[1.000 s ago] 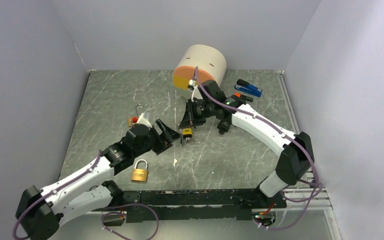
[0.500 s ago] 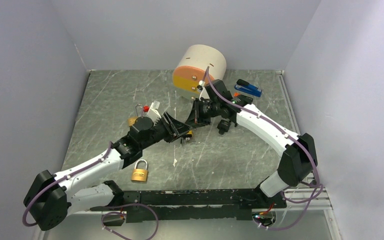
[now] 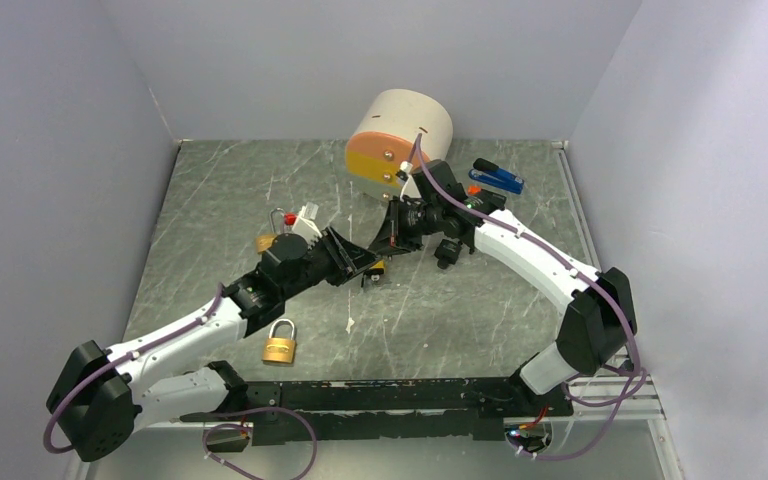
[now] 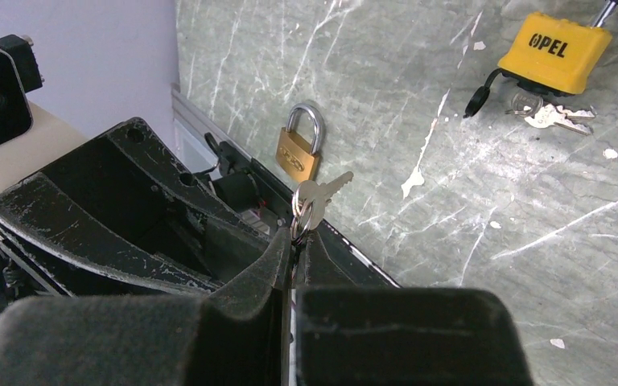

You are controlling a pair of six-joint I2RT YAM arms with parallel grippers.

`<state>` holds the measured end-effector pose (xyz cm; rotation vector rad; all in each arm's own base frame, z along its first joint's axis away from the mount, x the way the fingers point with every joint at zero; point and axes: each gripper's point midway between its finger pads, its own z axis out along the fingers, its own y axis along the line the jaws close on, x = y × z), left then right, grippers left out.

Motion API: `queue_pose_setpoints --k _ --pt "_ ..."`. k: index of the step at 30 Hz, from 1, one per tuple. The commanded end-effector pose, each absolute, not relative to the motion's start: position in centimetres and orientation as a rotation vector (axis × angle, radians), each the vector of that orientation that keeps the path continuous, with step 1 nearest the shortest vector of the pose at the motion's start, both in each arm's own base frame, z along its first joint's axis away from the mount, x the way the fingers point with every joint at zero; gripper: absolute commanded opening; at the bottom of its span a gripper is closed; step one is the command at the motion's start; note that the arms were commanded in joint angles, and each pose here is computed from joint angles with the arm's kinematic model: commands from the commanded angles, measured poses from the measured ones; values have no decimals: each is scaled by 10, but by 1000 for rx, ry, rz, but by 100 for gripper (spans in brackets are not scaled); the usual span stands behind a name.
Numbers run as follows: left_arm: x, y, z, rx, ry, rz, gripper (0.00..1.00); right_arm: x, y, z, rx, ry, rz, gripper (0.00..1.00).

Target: Unlock with the key

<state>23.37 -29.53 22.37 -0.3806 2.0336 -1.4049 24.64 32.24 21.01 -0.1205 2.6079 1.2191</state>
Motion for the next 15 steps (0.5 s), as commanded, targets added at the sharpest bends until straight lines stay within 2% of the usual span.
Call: queue_pose_setpoints --k 1,11,15 --pt "251 -284 230 -453 1957 -1345 34 229 324 230 -170 2589 1324 0" --pt "253 -286 222 -461 2028 -1290 22 224 322 235 -195 2600 1328 0" --pt "254 -286 224 -413 2036 -1255 6 230 315 238 -200 2591 1292 0"
